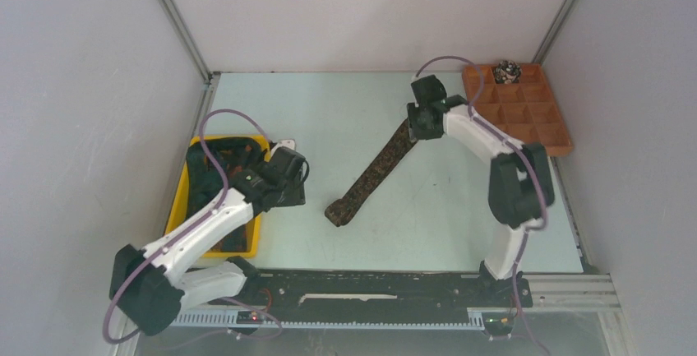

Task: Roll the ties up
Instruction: Roll the tie at the center of the board.

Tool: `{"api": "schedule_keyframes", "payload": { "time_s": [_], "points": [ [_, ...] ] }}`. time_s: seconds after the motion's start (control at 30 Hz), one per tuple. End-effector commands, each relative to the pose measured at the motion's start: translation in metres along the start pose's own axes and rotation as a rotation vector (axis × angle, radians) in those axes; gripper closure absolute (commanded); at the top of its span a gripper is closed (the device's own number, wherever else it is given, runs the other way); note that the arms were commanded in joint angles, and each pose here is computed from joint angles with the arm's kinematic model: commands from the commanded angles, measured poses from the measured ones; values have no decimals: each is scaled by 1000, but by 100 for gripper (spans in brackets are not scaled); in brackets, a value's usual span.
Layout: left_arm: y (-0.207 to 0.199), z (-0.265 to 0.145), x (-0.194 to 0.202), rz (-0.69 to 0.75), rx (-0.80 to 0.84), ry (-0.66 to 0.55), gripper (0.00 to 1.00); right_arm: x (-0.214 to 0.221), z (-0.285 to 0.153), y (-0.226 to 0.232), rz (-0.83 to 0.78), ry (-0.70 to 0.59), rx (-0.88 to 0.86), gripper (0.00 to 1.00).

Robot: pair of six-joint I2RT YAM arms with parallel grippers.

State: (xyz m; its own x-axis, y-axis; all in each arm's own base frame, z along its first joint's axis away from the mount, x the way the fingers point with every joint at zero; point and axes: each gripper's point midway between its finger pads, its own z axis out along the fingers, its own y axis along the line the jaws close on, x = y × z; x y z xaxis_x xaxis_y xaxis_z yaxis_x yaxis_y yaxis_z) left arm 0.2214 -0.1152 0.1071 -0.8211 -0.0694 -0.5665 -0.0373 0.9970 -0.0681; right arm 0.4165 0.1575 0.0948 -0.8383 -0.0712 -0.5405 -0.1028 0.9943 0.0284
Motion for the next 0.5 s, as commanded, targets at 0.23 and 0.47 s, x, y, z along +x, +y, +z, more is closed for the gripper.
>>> {"api": "schedule_keyframes", "payload": {
  "time_s": [0.23, 0.47],
  "points": [
    [-40, 54, -31, 45, 89, 55, 66, 153, -61, 162, -198, 26, -366, 84],
    [-53, 74, -13, 53, 151, 122, 70, 202, -46, 202, -254, 77, -442, 93]
  ]
}}
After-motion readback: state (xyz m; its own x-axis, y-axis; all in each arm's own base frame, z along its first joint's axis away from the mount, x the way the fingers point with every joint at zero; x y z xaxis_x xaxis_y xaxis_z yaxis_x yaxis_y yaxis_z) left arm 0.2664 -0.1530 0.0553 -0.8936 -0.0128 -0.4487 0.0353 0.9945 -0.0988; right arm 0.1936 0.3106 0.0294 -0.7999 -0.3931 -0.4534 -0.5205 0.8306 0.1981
